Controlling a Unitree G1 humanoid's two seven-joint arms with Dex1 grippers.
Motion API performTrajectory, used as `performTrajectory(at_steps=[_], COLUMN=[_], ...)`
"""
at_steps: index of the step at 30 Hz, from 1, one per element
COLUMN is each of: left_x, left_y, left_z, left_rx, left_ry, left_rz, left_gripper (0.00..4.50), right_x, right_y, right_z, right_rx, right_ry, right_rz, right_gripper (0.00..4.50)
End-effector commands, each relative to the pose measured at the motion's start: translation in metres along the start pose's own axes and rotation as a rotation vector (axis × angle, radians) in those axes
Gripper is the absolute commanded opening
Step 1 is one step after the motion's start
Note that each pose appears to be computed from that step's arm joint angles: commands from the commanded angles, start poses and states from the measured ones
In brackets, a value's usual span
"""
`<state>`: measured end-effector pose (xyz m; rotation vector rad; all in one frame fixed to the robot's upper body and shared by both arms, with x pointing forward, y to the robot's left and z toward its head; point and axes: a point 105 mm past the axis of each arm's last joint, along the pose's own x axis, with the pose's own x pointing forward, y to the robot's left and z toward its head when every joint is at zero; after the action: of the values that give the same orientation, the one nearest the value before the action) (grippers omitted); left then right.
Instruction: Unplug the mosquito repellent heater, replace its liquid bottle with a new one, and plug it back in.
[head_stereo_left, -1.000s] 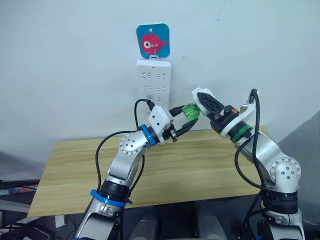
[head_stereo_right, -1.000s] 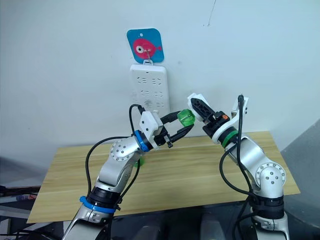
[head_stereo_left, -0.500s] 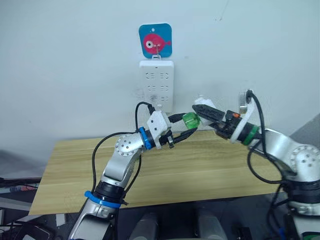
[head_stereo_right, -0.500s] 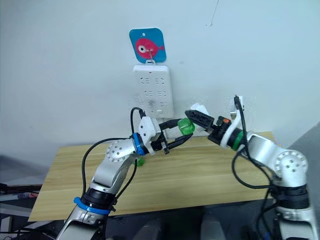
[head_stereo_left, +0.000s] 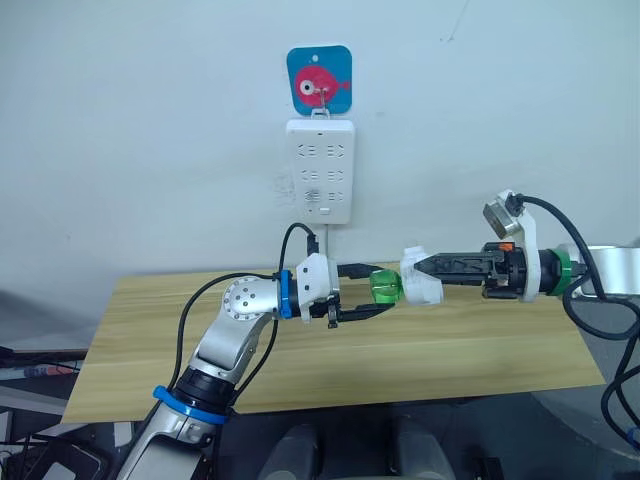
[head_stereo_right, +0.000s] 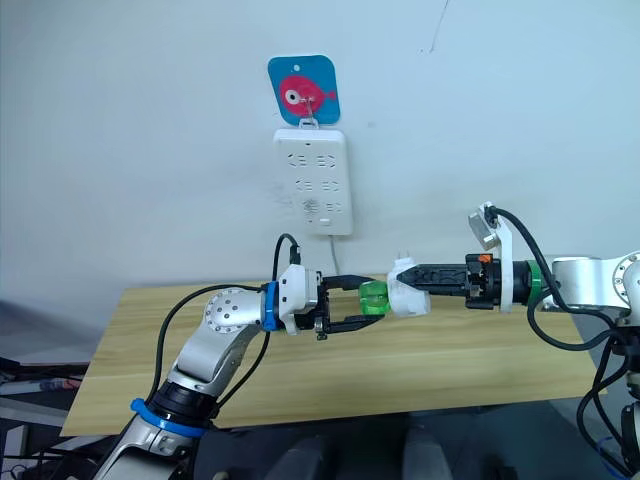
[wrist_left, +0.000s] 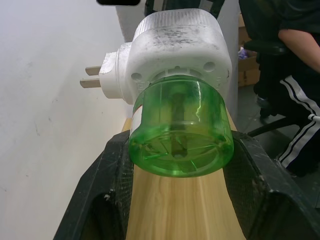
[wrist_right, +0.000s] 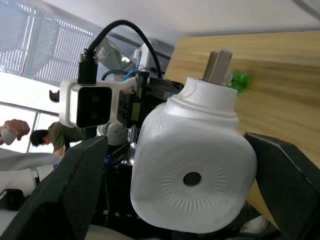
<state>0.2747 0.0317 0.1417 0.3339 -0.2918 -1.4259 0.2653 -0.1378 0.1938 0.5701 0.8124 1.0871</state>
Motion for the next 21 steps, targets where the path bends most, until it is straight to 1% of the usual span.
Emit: performTrajectory(at_steps=[1, 13, 21], left_x=[0.004, 0.008, 0.009], left_y=[-0.005, 0.0, -0.002], left_z=[0.006, 0.012, 0.01], left_rx=[0.043, 0.067, 0.065], left_ry=[-0.018, -0.041, -0.04], left_rz=[-0.013, 0.01, 0.004], left_gripper=[2.21, 2.21, 2.21], right_x=[-0.001, 0.0, 0.0], right_y=[0.012, 0.006, 0.002], right_z=[-0.002, -0.007, 0.002], right_rx=[-0.031, -0.009, 0.026], right_ry=[0.04, 0.064, 0.013], right_rz=[0.049, 0.033, 0.031], right_gripper=[4.48, 4.48, 4.48])
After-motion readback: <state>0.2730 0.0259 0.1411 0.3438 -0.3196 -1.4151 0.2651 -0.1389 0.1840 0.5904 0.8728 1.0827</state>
